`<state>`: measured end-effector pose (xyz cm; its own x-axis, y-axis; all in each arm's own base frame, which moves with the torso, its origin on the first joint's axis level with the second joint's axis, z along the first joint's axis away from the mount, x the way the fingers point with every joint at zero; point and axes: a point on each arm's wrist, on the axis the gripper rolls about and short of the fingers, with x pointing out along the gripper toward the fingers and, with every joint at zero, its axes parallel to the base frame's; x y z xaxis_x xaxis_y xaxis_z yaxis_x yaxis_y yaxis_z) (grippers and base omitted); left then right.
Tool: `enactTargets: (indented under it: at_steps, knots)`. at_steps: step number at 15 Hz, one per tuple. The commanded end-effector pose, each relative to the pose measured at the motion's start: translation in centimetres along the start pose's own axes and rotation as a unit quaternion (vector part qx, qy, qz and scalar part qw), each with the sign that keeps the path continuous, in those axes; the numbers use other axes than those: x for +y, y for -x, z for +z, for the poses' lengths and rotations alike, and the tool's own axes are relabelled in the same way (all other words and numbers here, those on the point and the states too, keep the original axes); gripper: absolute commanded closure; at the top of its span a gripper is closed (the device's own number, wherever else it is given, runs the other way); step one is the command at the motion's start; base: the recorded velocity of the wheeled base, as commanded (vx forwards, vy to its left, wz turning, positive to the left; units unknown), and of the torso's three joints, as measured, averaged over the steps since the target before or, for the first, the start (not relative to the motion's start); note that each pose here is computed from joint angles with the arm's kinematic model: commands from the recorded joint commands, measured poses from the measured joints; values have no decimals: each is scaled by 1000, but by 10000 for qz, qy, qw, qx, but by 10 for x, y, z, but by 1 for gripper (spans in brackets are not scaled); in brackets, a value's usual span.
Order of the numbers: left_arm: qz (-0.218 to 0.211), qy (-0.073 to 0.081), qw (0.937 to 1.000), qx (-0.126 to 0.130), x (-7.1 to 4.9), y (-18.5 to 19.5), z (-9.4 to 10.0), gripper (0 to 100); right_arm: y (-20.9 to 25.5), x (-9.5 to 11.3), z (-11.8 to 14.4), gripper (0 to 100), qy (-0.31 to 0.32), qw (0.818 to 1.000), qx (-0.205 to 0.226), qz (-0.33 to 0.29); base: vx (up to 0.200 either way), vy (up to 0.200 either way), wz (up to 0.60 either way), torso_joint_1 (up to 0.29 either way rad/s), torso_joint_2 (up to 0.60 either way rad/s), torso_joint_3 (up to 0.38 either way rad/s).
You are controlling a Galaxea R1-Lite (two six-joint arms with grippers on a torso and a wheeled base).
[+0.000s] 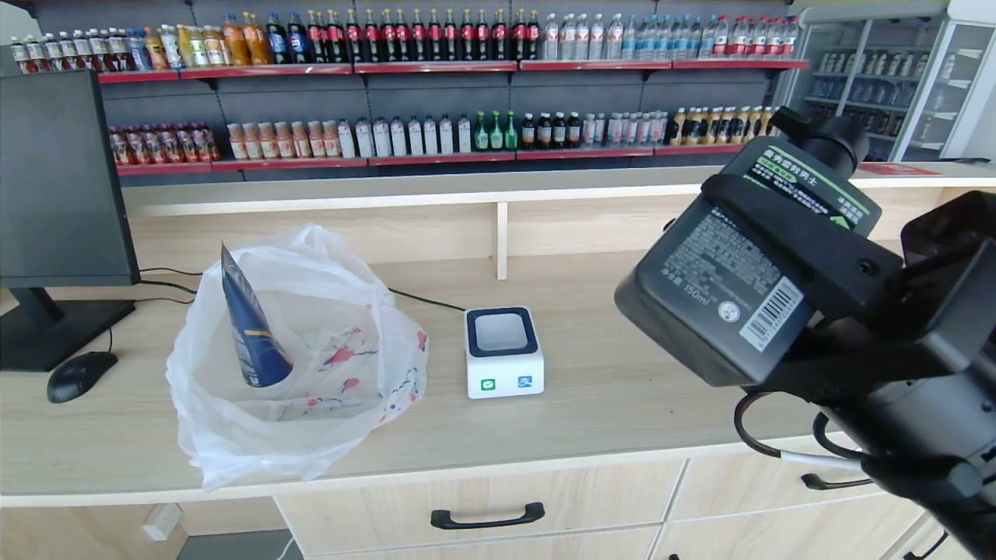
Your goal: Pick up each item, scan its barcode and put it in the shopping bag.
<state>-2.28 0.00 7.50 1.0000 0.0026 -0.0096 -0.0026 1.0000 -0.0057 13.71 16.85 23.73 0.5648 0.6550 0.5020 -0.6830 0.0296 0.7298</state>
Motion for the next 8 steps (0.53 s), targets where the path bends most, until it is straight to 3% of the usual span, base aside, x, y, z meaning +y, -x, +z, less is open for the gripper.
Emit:
enactTargets:
  at_steps: [1,8]
  knots:
    - [3,2,10000,-2,0,0,0,0,-1,6,-6,100,-100,9998,101,109,0,0,0,0,0,0]
    - [3,2,10000,-2,0,0,0,0,12,9,-24,100,-230,9982,539,82,0,0,0,0,0,0]
